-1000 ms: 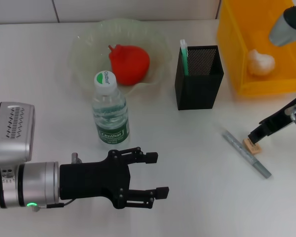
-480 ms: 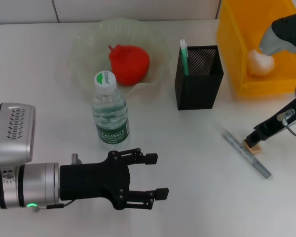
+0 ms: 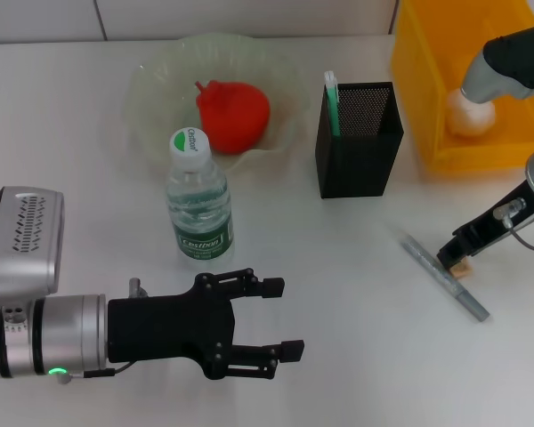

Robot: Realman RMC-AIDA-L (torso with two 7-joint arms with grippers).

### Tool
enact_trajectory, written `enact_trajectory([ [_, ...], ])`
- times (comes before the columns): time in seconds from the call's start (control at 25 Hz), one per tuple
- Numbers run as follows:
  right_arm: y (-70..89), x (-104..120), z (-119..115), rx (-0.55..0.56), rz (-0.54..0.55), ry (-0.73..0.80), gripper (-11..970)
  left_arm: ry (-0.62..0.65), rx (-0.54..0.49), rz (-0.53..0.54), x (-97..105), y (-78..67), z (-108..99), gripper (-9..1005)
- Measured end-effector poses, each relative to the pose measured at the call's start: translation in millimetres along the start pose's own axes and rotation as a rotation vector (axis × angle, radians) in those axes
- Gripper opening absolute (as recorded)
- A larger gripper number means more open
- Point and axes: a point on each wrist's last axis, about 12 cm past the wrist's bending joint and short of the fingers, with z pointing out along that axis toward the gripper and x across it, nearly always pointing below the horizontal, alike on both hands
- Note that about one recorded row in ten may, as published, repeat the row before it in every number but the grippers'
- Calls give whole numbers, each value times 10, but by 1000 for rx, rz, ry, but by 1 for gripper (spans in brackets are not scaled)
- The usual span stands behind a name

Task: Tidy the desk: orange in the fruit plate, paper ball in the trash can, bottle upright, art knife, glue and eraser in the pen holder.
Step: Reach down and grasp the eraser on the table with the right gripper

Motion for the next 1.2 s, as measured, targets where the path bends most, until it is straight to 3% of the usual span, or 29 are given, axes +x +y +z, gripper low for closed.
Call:
enact_trajectory([
  [1.0,50,2,63,8,-11,28,415,-1,-2,-2,11,-8,1,846],
  [1.2,58,2,67,10,-16,31,315,-1,-2,-2,12,-8,1,846],
])
